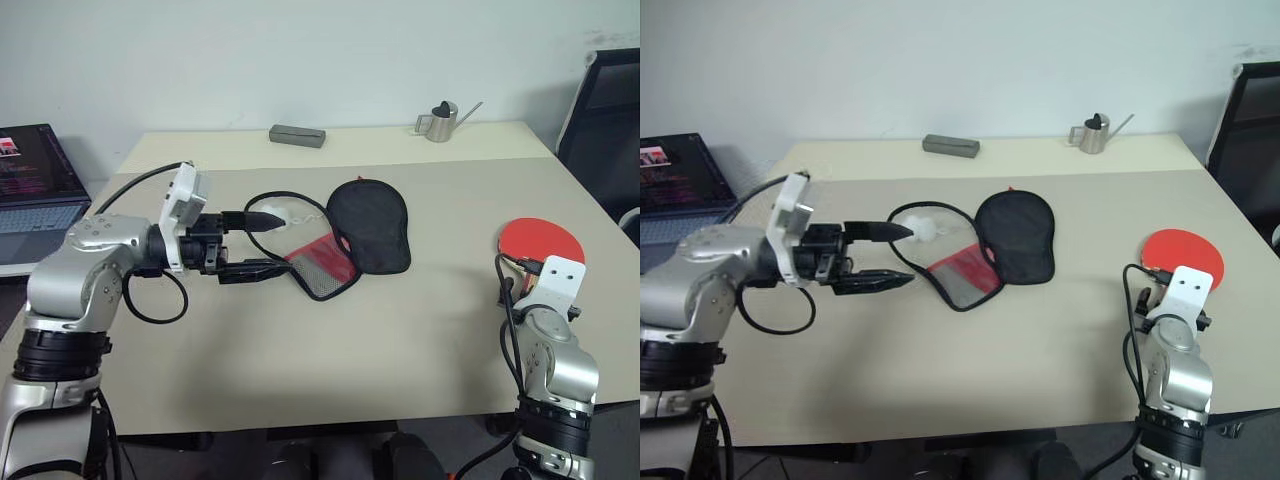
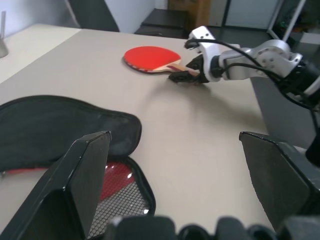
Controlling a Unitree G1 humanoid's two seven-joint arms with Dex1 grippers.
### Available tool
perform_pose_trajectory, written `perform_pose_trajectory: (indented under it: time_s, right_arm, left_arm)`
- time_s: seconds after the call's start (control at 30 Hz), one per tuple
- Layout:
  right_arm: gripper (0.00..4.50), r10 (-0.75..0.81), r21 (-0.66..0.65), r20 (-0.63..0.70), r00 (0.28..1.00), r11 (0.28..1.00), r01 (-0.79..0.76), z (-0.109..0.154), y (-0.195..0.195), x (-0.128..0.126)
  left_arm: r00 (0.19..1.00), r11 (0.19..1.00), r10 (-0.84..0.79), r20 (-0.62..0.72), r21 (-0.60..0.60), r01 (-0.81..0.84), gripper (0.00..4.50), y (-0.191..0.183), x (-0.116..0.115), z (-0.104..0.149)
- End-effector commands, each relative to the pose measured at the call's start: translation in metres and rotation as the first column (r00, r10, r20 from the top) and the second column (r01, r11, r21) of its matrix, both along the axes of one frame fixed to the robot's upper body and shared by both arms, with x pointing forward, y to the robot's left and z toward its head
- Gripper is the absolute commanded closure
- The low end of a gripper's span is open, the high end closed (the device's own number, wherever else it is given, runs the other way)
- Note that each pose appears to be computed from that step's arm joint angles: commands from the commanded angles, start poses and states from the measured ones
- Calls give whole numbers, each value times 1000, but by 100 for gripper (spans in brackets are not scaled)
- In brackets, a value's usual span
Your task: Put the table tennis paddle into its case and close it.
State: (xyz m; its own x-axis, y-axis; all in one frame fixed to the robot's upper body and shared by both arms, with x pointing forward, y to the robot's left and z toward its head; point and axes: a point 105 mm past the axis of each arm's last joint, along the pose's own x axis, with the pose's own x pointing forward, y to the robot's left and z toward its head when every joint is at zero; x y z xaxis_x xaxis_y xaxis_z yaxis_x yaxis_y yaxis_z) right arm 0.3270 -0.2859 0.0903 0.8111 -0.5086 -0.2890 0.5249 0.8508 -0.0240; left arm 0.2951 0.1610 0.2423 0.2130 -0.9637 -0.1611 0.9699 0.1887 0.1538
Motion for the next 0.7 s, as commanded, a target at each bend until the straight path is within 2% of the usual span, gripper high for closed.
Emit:
perform_pose_trajectory:
  time_s: [0.03,0.17,0.27,0.53,0.7]
  right_arm:
    - [3,-47,-21,17,999,999,47,5,-13,0]
    - [3,-57,-26,10,998,998,57,2,-15,0]
    - [62,-66,-28,-2,998,997,66,-1,-16,-1]
    - [325,-67,-26,-6,998,997,67,0,-14,1]
    - [324,-72,-29,0,997,997,72,1,-15,2]
  left_arm:
    - [996,999,-53,69,7,53,0,-4,-7,24]
    - [994,997,-72,82,26,70,0,-7,-7,24]
    - [993,997,-78,85,29,76,0,-9,-7,23]
    - [993,996,-84,85,38,81,0,-11,-8,18]
    - [994,997,-71,78,36,68,0,-9,-8,16]
